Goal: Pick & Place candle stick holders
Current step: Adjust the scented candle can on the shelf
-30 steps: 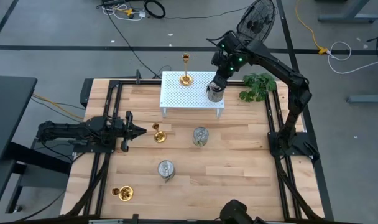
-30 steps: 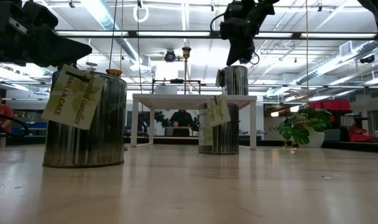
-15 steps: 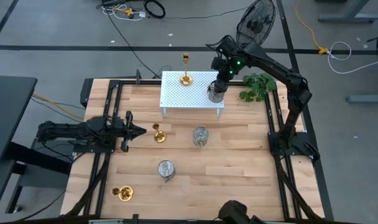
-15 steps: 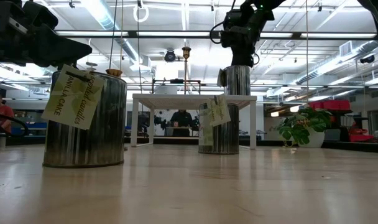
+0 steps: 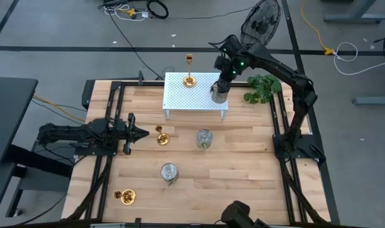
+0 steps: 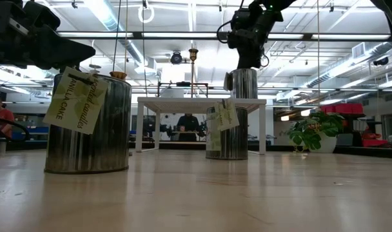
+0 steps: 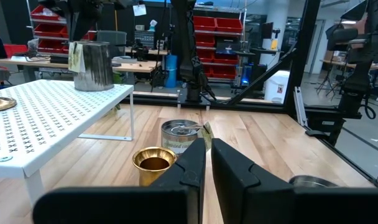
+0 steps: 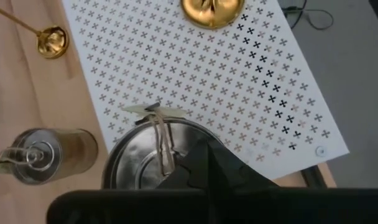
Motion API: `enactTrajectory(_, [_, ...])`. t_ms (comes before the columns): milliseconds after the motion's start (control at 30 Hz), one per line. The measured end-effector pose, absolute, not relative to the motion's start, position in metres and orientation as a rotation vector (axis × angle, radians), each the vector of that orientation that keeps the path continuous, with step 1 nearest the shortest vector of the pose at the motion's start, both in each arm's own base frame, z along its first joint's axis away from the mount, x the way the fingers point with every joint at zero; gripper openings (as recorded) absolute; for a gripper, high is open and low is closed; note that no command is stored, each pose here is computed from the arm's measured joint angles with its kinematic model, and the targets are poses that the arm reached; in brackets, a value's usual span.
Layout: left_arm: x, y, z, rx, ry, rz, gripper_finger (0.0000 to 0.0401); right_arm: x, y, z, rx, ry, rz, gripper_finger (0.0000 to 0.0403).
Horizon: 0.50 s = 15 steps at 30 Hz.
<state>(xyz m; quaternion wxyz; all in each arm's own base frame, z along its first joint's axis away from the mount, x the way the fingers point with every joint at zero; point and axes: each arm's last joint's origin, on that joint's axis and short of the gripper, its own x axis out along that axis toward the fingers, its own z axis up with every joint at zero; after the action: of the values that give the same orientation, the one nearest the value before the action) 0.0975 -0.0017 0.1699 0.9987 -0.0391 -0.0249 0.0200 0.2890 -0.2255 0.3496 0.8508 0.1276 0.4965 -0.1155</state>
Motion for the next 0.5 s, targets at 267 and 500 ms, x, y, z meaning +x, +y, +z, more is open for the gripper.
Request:
enactTrajectory(267, [0.0975,-0.0017,0.1699,-0.078,-0.050,0.040,0.0032,0.2924,-0.2286,0.3519,0.240,0.999,-0.254,0.0000])
enactTrajectory(500, [0.0975,-0.0017,0.1699,-0.078,-0.050,0.040,0.0032,0.2918,-0.2291,0.3521,0.239,0.999,-0.254,0.0000])
